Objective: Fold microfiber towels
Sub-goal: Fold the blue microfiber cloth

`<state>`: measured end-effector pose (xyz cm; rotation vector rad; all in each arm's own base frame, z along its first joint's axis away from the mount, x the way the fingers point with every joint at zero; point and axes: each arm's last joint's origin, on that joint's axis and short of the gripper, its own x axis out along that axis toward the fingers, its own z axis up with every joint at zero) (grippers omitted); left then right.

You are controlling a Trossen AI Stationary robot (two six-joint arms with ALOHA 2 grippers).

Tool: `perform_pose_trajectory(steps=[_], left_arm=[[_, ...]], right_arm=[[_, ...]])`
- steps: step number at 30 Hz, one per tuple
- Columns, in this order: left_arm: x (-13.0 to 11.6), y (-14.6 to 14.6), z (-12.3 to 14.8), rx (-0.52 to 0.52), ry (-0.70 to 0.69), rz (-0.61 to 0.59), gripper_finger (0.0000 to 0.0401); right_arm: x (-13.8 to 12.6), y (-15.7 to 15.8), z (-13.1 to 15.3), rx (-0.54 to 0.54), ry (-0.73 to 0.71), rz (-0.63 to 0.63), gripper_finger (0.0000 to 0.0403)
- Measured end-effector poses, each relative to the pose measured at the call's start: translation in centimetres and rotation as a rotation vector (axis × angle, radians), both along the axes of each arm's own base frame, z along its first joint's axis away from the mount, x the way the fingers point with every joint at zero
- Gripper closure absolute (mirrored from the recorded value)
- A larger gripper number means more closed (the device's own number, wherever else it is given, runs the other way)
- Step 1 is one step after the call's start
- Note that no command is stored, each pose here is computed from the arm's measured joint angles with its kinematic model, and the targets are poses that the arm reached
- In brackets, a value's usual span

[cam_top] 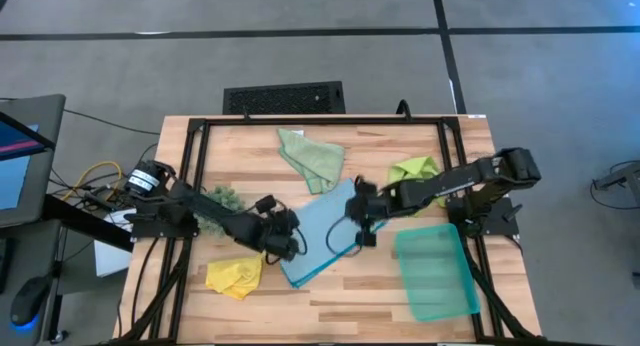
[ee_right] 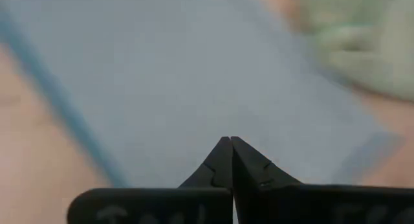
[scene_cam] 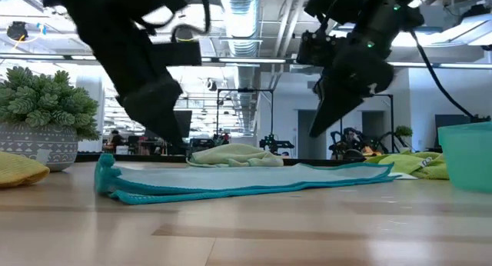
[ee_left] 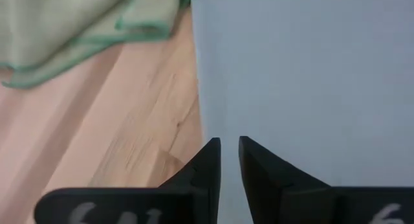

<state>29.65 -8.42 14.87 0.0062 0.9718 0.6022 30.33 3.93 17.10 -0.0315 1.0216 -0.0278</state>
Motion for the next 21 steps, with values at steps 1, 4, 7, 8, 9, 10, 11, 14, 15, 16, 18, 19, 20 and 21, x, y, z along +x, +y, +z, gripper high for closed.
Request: perform_pose_trajectory(steps=[1, 4, 7, 8, 9, 10, 11, 14, 15, 16, 18, 19, 20, 21], left_arm=[[0.0, 0.6, -0.2, -0.006, 0.011, 0.014, 0.0356], [-0.1, 2.4, -0.7, 0.000, 0.042, 0.057, 0.0365], [-0.3, 3.6, -1.3, -0.034, 0.093, 0.055, 0.0374], [-0.4, 3.8, -1.6, -0.056, 0.102, 0.052, 0.0377], [-0.6, 3.9, -1.8, -0.079, 0.114, 0.049, 0.0380], [-0.9, 3.9, -2.1, -0.102, 0.129, 0.045, 0.0382], [-1.1, 3.8, -2.4, -0.123, 0.138, 0.040, 0.0384], [-1.8, 2.8, -2.8, -0.161, 0.123, 0.045, 0.0390], [-2.0, 2.3, -2.9, -0.169, 0.114, 0.052, 0.0391], [-2.2, 1.6, -3.0, -0.180, 0.103, 0.057, 0.0392], [-2.6, 0.1, -3.0, -0.210, 0.085, 0.035, 0.0394], [-2.6, -0.8, -2.8, -0.226, 0.075, 0.013, 0.0395], [-2.6, -1.7, -2.6, -0.245, 0.069, -0.016, 0.0396], [-2.6, -2.6, -2.3, -0.269, 0.062, -0.048, 0.0396]], right_arm=[[0.5, 0.8, -0.6, 0.028, -0.017, 0.029, 0.0391], [1.8, 2.8, -2.4, 0.073, -0.068, 0.062, 0.0393], [2.6, 3.6, -4.4, 0.096, -0.075, 0.052, 0.0391], [2.8, 3.6, -4.9, 0.093, -0.054, 0.047, 0.0389], [2.9, 3.5, -5.3, 0.087, -0.026, 0.045, 0.0388], [3.1, 3.5, -5.3, 0.085, -0.008, 0.047, 0.0388], [3.1, 3.3, -5.3, 0.077, 0.013, 0.046, 0.0387], [2.8, 2.6, -5.2, 0.032, 0.087, 0.058, 0.0388], [2.6, 2.2, -5.0, 0.005, 0.099, 0.049, 0.0389], [2.3, 1.8, -4.7, -0.036, 0.116, 0.026, 0.0390], [1.7, 0.8, -4.3, -0.133, 0.145, -0.041, 0.0391], [1.6, 0.5, -4.0, -0.169, 0.139, -0.066, 0.0391], [1.3, 0.3, -3.4, -0.199, 0.132, -0.084, 0.0390], [1.2, 0.2, -2.5, -0.207, 0.103, -0.094, 0.0389]])
